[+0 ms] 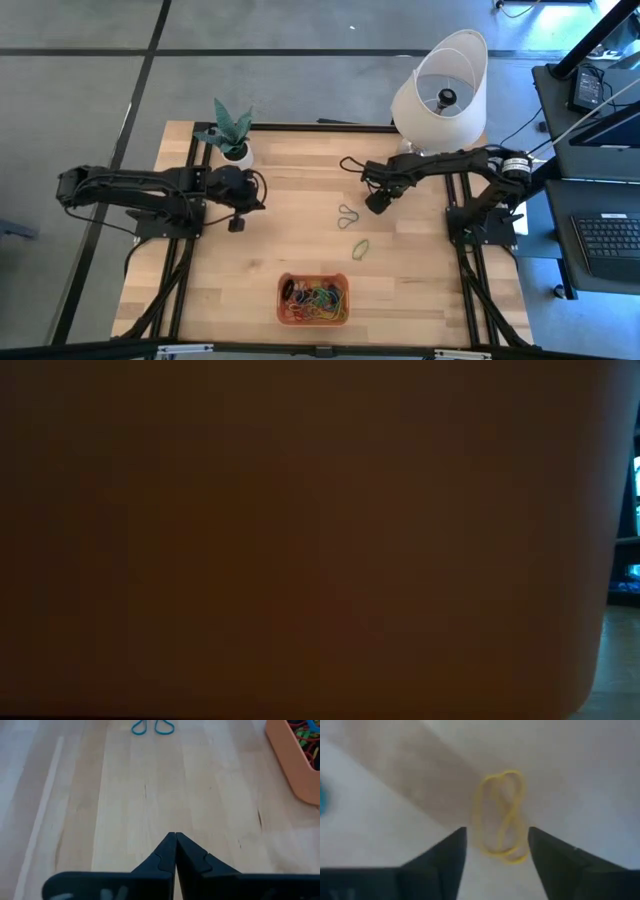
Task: Pick and place rubber bands into bin
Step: Put the yellow rubber band into the bin
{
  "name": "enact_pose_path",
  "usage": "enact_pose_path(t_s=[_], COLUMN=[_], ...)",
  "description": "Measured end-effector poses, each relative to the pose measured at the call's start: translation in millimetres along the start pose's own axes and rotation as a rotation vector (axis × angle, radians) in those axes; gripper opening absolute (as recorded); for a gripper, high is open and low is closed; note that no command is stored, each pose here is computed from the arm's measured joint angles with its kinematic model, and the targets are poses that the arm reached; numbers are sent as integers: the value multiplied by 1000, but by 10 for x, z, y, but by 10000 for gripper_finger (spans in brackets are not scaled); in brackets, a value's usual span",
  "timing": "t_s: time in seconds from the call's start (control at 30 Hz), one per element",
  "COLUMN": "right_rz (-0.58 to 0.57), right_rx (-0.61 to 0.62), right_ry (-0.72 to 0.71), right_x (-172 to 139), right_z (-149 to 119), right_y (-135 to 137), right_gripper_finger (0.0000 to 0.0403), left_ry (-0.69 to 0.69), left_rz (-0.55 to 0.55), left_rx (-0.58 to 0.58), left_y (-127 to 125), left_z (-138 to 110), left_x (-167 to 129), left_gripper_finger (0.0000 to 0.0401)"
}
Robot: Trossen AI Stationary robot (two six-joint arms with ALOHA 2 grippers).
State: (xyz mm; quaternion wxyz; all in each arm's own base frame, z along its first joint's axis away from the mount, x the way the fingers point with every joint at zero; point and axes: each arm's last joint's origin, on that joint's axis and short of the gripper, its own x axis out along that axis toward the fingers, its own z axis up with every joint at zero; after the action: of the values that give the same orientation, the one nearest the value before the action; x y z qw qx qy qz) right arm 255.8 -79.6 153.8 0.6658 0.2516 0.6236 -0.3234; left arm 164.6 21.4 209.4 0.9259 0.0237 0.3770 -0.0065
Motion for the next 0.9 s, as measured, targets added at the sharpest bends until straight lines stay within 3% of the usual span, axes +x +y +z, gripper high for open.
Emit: enact_pose_path(t_s=[0.17,0.37,0.5,0.77,0.9], right_rz=[-79,3,21,63,70], right_rx=[-15,-6,-23,-91,-131], right_ry=[-12,16,10,-32,-41], right_x=[137,330,355,302,244], right_z=[28,-66,-111,-157,-194], right_y=[-60,-152,-166,-113,-114], right_gripper_finger=[261,258,205,26,13], left_ry=[-1,-1,-1,-3,-5], left_rz=[0,1,-6,13,16], left_rx=[-35,-65,-115,-226,-310], left_y=[0,-3,-18,-36,-35], left_z=[1,2,4,11,12], left_x=[0,2,3,6,6], left_gripper_finger=[3,3,3,3,3])
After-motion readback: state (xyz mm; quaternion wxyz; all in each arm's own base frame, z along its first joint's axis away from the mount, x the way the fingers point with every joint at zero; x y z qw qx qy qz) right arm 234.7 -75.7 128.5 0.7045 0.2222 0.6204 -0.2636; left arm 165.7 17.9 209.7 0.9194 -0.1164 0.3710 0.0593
